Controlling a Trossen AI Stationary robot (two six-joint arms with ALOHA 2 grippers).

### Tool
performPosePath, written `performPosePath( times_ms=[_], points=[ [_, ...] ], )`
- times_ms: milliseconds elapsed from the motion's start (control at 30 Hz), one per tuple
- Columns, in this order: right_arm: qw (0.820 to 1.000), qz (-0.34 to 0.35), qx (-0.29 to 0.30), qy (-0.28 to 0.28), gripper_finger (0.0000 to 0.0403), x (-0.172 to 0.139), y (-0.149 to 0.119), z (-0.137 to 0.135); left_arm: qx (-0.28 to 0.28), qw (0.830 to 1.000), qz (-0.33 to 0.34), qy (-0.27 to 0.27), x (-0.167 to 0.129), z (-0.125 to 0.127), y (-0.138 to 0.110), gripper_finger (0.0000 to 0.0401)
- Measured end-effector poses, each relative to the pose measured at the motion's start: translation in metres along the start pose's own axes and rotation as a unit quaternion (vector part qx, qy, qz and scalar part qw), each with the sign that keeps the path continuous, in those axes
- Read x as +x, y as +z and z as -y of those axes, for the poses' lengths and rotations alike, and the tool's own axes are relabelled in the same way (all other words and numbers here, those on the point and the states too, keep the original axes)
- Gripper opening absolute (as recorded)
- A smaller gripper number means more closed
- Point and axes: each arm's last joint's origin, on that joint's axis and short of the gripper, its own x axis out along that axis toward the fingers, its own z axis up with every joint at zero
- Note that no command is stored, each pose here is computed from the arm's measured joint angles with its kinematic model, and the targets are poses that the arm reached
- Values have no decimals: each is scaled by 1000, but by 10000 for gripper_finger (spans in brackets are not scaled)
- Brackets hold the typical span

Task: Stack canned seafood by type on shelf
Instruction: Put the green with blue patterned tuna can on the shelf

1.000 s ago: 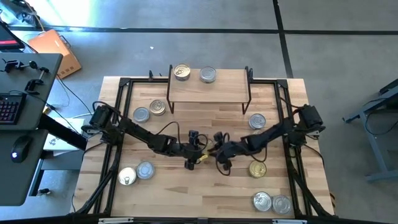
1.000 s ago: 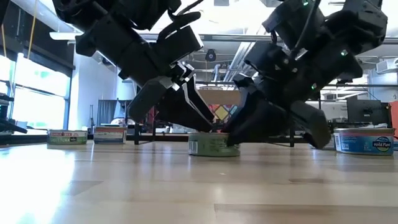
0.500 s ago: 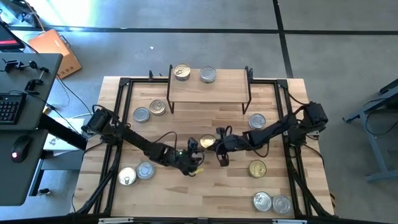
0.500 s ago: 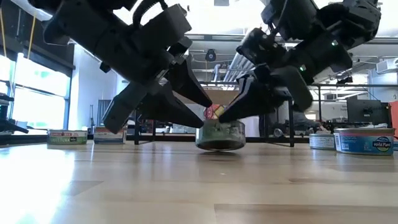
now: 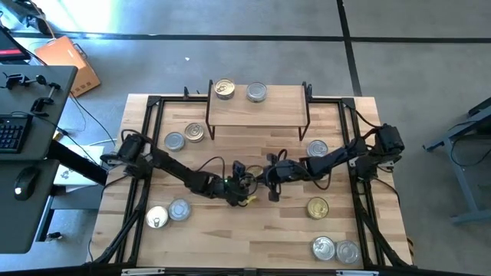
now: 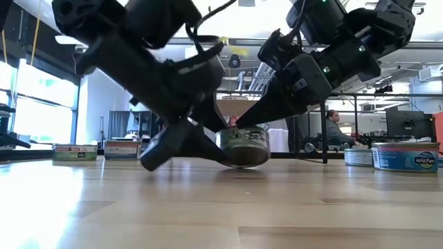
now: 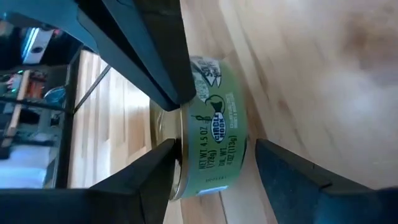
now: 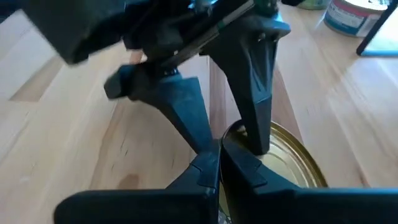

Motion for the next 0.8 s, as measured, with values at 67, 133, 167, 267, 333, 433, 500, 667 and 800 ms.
performPosePath(
  times_ms=[67,133,167,267,333,433,500,667,800],
  points=[
    [1000,0,10,-2,0,0,0,2,-9,1000,-3,20,4,2,0,213],
    [1000,1,14,-5,0,0,0,4,-20,999,0,42,7,4,1,213],
    [1000,1,14,-5,0,0,0,4,-23,999,2,47,8,5,1,213],
    [1000,1,14,-4,0,0,1,4,-32,998,8,51,8,5,2,213],
    [1000,1,14,-1,0,0,0,4,-40,998,10,52,9,5,2,206],
    [1000,3,14,2,0,0,1,4,-41,998,12,47,9,5,2,174],
    [1000,7,14,3,0,0,2,3,-44,998,13,44,9,6,2,142],
    [999,28,-9,24,9,-1,7,2,-40,998,21,42,3,12,6,116],
    [996,62,-38,45,66,-8,24,-4,-36,998,23,41,-3,19,9,116]
  ],
)
